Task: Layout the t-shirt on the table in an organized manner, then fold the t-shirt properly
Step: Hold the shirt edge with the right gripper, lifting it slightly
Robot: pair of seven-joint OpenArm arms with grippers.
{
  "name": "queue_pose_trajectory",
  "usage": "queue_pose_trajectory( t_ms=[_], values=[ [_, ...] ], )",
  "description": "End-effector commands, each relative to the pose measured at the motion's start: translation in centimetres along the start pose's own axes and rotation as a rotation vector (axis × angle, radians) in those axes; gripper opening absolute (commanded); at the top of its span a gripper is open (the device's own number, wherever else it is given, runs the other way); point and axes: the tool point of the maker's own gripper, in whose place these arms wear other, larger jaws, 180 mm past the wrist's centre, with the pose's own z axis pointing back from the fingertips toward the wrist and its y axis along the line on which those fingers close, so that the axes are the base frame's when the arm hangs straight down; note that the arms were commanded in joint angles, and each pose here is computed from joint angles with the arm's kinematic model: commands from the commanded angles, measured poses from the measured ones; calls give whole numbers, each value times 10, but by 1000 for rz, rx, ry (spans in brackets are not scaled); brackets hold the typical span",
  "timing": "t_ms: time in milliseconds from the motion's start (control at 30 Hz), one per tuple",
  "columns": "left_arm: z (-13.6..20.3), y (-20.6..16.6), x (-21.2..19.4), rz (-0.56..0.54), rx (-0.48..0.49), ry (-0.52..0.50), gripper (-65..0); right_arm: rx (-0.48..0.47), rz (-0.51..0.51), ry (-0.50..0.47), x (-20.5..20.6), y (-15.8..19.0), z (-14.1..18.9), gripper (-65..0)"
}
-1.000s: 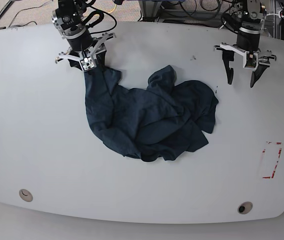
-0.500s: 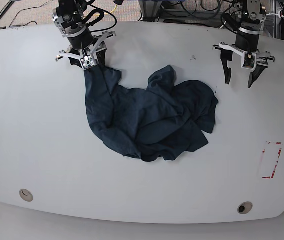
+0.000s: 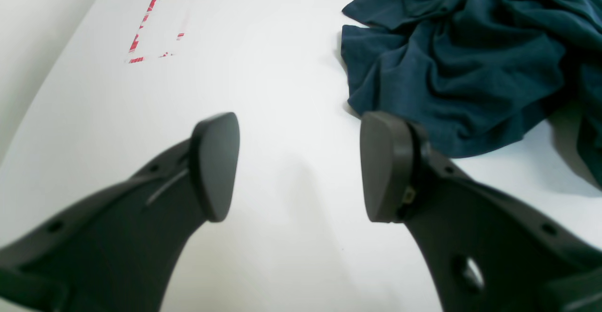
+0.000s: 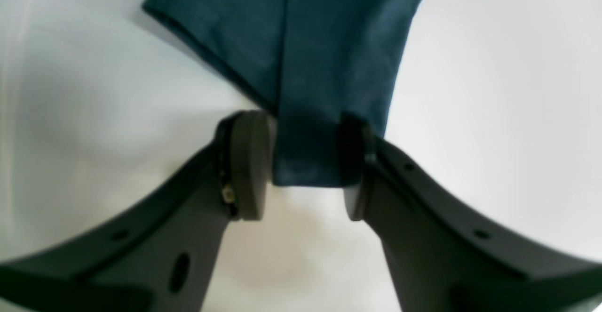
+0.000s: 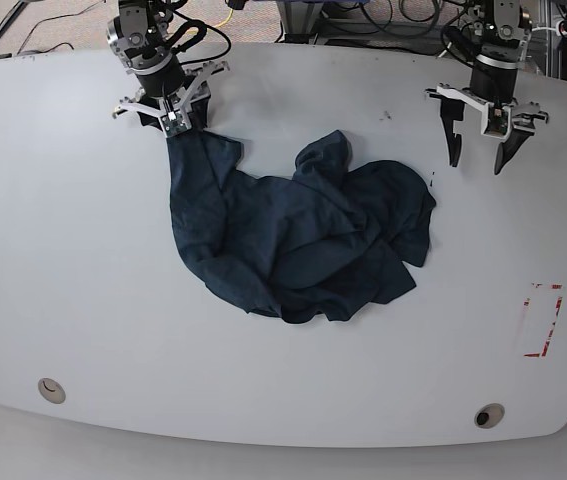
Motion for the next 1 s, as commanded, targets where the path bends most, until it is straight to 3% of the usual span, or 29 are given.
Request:
queue_pose_trajectory(
  t_ms=[0, 300, 600, 967],
  values=[
    [1, 2, 11, -4, 3, -42, -271, -11, 16, -5, 2, -5, 2, -404],
    [0, -5, 11, 0, -15, -42, -271, -18, 29, -8, 4, -7, 2, -406],
    [0, -7, 11, 2, -20, -43, -271, -84, 166, 15, 5, -19, -1, -411],
    [-5, -5, 12, 3, -15, -51, -271, -127, 169, 20, 5, -35, 1, -411]
  ],
)
